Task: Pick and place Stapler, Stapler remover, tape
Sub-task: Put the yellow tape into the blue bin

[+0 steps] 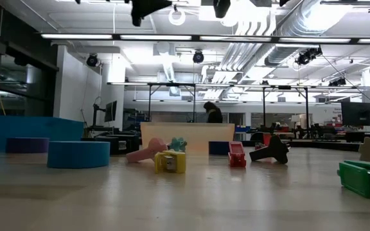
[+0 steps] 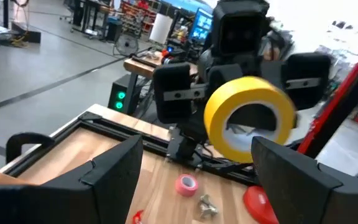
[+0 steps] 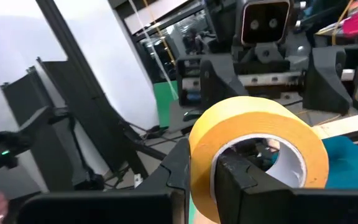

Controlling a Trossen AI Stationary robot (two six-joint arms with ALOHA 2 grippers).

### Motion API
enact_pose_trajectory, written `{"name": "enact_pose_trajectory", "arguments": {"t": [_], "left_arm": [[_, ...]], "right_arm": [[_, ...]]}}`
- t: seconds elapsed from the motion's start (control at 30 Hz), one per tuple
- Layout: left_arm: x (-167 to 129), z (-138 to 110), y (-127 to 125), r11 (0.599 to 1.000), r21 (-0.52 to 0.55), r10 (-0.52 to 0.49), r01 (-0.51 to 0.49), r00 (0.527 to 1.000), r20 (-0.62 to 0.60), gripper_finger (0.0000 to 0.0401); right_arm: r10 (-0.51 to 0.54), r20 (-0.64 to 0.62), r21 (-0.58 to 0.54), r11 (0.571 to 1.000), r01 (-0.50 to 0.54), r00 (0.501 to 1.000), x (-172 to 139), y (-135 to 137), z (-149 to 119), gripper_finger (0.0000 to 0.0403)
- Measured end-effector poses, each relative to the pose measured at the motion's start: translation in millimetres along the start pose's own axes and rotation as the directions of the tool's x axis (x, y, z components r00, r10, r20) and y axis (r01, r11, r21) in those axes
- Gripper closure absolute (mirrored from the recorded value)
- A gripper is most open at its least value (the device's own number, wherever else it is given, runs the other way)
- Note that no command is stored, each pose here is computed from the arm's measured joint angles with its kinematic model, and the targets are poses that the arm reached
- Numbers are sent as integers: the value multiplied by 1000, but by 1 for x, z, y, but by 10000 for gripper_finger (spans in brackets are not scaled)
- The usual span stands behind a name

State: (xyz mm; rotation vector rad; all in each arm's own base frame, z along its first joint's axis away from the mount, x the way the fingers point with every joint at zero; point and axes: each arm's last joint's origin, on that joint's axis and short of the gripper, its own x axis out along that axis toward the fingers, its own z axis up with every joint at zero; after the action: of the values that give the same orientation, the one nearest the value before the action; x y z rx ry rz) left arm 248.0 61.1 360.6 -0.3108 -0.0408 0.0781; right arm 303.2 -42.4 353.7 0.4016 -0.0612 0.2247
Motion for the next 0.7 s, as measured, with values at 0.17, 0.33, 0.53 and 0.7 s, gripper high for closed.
{"name": "enact_pose_trajectory", "arguments": {"t": [0.17,0.33,0.53,0.7], "left_arm": [[13,-2,3,1000,12,14,-14,1000,-8,106],[22,-1,5,1000,24,15,-14,1000,-4,106],[25,5,4,998,60,11,-12,1000,10,106],[24,12,1,997,82,6,-9,1000,27,106]], "right_arm": [[-32,18,-22,999,32,999,0,-1,1,373],[-66,33,-40,997,67,997,0,-2,1,373],[-77,33,-47,996,79,996,0,-2,1,373],[-77,30,-47,996,78,997,0,-2,1,373]]}}
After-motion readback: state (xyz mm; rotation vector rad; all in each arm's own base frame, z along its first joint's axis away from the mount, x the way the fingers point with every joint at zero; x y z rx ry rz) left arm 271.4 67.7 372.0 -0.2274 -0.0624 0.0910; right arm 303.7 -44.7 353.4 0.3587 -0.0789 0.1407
